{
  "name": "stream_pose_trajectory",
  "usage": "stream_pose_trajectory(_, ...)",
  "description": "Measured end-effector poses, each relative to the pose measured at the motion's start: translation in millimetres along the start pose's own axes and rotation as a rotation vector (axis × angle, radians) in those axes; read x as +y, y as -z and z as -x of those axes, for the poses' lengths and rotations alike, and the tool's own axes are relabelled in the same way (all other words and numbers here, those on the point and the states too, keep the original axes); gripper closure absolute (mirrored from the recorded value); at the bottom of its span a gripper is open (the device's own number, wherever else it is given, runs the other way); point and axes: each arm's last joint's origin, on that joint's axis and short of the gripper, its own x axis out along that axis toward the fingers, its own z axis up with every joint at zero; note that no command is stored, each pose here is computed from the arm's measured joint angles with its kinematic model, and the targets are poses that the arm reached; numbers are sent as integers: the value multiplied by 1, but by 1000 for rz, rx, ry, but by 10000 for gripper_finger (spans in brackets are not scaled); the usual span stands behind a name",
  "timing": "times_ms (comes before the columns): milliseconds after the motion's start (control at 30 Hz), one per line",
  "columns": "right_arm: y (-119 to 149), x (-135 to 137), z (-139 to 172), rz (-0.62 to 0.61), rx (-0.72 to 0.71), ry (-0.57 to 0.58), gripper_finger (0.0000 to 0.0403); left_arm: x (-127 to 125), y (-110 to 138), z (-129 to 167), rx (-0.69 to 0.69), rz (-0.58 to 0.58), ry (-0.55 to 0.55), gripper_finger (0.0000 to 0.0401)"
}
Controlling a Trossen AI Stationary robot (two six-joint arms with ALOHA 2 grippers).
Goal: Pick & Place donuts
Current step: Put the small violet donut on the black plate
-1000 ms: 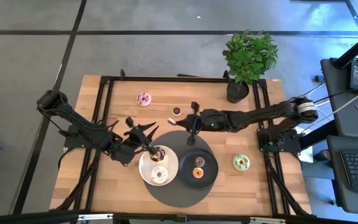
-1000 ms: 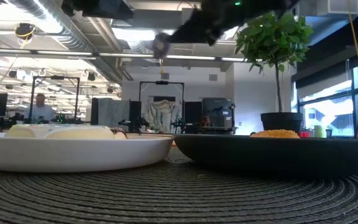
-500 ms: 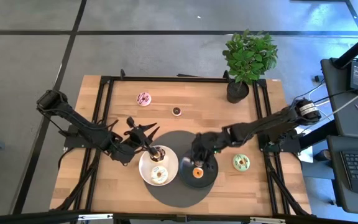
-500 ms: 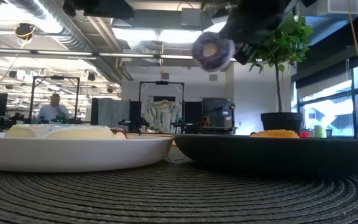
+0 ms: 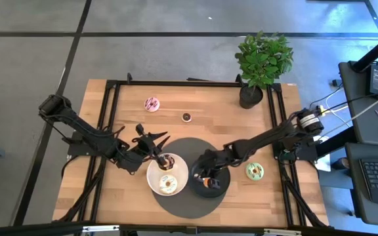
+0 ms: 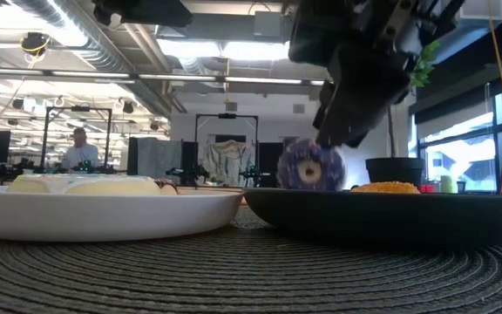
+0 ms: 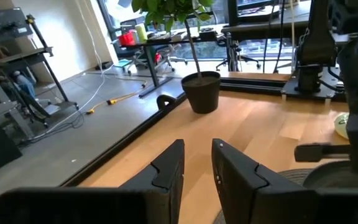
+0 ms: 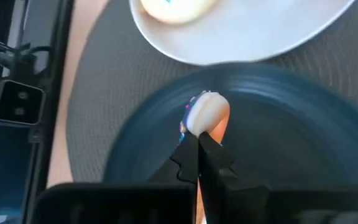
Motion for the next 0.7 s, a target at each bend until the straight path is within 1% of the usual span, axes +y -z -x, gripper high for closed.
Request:
stream_pose_trajectory(200,1,-1,-3,2,5,4,399,0,0,0,0,0,0,319)
stream_pose_trajectory(400,1,-2,-3,2,-1,18,388,0,0,0,0,0,0,324)
stream_pose_trajectory(700,2,-2,-3,-4,8,22,391,0,0,0,0,23,0,326)
